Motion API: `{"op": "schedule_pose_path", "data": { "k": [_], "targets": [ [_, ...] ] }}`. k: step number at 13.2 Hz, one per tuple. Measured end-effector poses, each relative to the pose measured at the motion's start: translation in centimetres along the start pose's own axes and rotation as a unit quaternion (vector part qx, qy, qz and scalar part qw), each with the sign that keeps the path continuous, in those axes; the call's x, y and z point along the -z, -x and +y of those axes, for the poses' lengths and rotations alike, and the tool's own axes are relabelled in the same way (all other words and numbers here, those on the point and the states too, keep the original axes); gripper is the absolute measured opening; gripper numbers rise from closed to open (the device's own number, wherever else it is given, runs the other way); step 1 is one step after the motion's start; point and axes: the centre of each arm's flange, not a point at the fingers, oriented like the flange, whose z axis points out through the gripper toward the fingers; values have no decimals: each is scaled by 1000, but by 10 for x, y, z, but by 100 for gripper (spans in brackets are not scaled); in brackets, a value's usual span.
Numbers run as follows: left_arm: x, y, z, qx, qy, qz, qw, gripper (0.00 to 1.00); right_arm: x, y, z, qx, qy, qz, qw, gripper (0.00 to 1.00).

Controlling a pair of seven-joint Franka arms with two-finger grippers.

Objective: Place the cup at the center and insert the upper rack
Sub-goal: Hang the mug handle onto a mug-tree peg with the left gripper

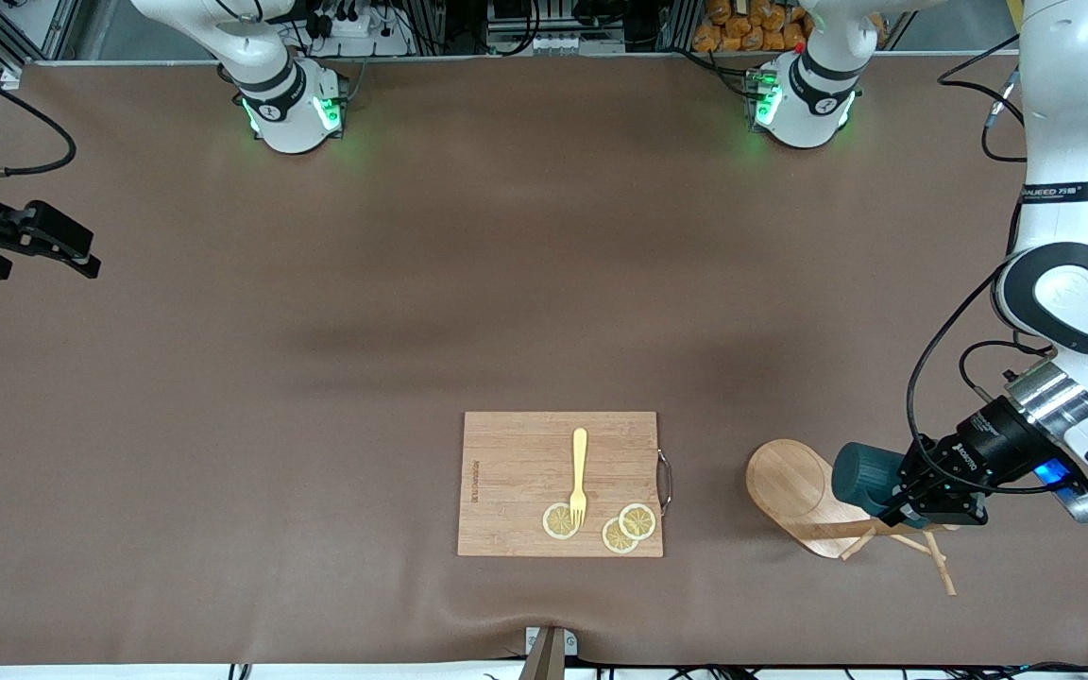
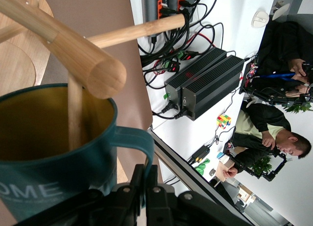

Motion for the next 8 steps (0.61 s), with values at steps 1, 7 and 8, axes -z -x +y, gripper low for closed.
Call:
{"op": "schedule_pose_path", "data": {
  "k": [1, 7, 8],
  "targets": [
    [0, -2, -1, 1, -1, 1, 1000, 5, 0, 0, 0, 0, 0, 0, 1000, 100],
    [1, -18, -8, 12, -2, 6, 1000, 5, 0, 0, 2, -2, 0, -1, 1000, 100],
    [2, -20, -8, 13, -2, 7, 1000, 10, 0, 0, 2, -2, 0, -1, 1000, 100]
  ]
}}
